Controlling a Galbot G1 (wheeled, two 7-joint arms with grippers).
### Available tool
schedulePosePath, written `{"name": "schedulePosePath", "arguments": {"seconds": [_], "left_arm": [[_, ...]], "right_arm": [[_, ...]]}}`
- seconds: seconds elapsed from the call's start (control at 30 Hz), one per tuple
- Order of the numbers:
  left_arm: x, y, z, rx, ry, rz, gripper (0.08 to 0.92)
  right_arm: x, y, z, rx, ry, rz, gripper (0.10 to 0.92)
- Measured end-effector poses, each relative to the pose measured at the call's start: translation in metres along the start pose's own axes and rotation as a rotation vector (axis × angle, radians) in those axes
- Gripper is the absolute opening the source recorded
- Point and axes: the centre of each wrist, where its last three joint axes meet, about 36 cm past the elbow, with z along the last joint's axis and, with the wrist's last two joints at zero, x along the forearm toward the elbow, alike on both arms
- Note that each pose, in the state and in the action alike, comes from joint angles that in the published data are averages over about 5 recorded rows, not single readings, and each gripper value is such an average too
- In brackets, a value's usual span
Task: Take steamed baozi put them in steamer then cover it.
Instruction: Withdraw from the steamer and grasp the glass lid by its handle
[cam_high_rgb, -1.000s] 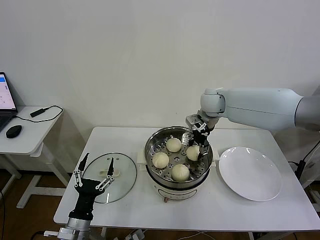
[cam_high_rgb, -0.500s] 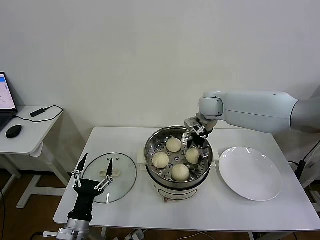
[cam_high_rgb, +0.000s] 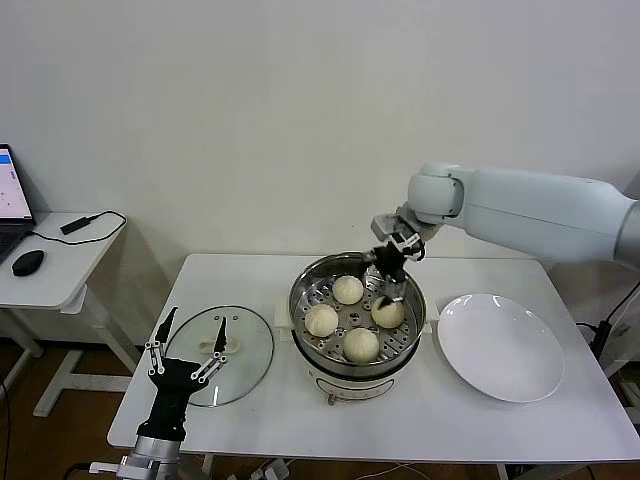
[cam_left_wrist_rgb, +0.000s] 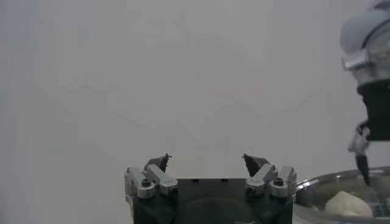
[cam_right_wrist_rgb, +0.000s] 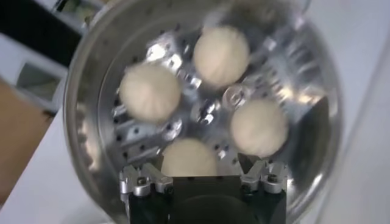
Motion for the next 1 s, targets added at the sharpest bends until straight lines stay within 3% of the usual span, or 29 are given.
{"name": "schedulePosePath", "arguments": {"seconds": [0.3, 0.57, 0.8, 1.0], "left_arm": [[-0.003, 0.0, -0.001, -0.053, -0.003, 0.005, 0.823], [-0.006, 0.006, 0.003, -0.15, -0.007, 0.007, 0.823], [-0.008, 0.012, 0.006, -0.241, -0.003, 0.026, 0.823], [-0.011, 0.019, 0.012, -0.339, 0.013, 0.036, 0.823]], "right_arm": [[0.011, 0.024, 0.011, -0.176, -0.322, 0.589, 0.823], [0.008, 0.063, 0.043, -0.396, -0.518, 1.113, 0.823], [-0.012, 0.117, 0.085, -0.583, -0.635, 1.394, 0.823], [-0.041, 0.177, 0.118, -0.725, -0.667, 1.542, 0.823]]}}
